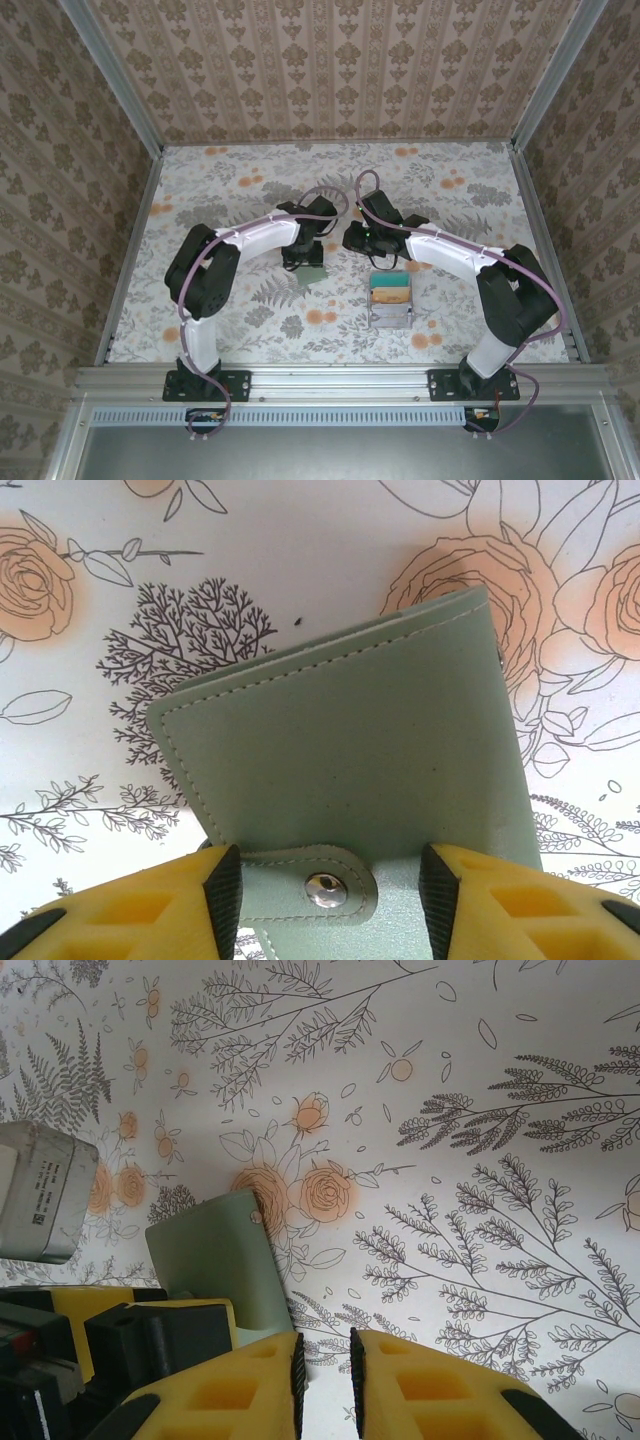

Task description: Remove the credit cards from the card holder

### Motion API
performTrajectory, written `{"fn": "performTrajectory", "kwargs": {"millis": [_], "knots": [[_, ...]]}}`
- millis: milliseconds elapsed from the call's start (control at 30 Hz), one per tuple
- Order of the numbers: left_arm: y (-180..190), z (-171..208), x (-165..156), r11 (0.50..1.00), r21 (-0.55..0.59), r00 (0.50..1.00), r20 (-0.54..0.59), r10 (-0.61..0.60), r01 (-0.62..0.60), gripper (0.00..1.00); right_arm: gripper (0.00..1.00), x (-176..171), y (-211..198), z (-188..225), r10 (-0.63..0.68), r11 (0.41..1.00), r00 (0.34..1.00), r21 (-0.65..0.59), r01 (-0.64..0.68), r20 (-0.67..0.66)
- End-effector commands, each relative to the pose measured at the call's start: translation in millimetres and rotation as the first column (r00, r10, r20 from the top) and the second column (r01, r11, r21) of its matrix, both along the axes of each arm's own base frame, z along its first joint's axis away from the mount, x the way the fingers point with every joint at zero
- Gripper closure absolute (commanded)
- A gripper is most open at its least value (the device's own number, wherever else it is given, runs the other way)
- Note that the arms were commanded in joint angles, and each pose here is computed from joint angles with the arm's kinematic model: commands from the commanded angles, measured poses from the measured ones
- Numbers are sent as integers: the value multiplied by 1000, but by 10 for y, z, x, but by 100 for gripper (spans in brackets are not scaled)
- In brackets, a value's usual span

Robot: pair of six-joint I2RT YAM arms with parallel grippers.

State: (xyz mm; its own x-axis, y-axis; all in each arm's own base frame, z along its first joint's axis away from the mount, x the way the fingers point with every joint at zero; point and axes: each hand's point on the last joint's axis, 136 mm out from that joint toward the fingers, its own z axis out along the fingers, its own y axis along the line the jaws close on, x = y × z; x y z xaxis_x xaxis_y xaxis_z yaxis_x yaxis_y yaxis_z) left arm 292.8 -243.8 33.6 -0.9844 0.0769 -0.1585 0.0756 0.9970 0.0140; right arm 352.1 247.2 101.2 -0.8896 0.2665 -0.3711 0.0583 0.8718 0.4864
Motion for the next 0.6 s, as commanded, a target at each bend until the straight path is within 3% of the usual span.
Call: {"fn": "performTrajectory", "kwargs": {"millis": [0, 100, 267, 567], "knots": [[170, -72, -65, 998, 67, 999, -41, -1, 3, 52, 76, -7, -39, 52, -12, 1000, 1000, -3, 12, 13], [143, -121, -72, 999, 50, 999, -49, -1, 4, 54, 76, -6, -34, 53, -11, 1000, 1000, -2, 11, 13], [167, -193, -113, 999, 38, 999, -48, -1, 3, 75, 76, -17, -40, 48, -7, 1000, 1000, -5, 7, 10], [199, -236, -138, 1000, -30, 1000, -15, 2, -2, 88, 76, -22, -30, 50, -1, 1000, 1000, -3, 1, 10]]}}
